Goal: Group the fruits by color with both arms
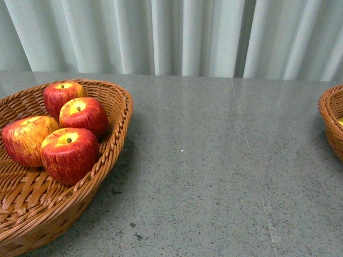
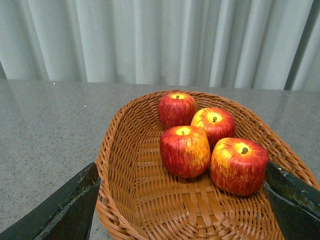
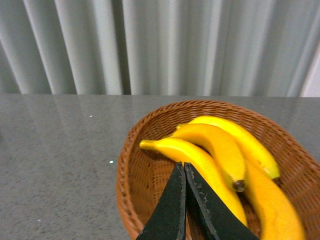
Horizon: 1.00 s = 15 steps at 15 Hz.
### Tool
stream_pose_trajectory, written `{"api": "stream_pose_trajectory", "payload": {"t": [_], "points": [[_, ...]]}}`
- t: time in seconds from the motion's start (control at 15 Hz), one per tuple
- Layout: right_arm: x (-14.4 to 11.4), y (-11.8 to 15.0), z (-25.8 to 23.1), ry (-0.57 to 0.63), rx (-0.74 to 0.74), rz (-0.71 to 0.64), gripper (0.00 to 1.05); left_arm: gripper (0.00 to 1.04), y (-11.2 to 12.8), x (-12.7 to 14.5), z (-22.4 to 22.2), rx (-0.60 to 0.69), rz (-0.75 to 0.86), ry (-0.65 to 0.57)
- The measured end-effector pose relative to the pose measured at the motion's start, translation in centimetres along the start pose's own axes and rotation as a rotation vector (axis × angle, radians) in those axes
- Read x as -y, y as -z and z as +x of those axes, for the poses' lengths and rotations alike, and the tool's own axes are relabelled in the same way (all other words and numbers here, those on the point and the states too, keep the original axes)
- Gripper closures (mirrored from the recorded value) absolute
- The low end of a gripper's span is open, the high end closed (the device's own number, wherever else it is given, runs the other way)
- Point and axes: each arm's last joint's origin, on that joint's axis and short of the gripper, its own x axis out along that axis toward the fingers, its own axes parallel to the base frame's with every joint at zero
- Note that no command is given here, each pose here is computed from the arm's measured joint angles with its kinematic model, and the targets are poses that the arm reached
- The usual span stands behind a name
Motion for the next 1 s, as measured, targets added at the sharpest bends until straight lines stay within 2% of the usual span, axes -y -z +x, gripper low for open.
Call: {"api": "stream_pose_trajectory", "payload": {"t": [0.07,0.33,0.4,0.8,1.0], "points": [[-0.6,0.4,-0.1,-0.041,-0.002,-0.001,1.03,0.07,0.0,0.0,0.0,0.0,0.0,0.0],[-0.5,1.4,-1.1,-0.016,-0.039,-0.001,1.03,0.07,0.0,0.0,0.0,0.0,0.0,0.0],[-0.5,1.9,-1.5,-0.014,-0.005,-0.001,1.03,0.07,0.0,0.0,0.0,0.0,0.0,0.0],[-0.5,1.7,-1.5,-0.013,0.008,-0.002,1.02,0.07,0.0,0.0,0.0,0.0,0.0,0.0],[-0.5,1.7,-1.5,-0.013,0.008,-0.001,0.66,0.07,0.0,0.0,0.0,0.0,0.0,0.0]]}}
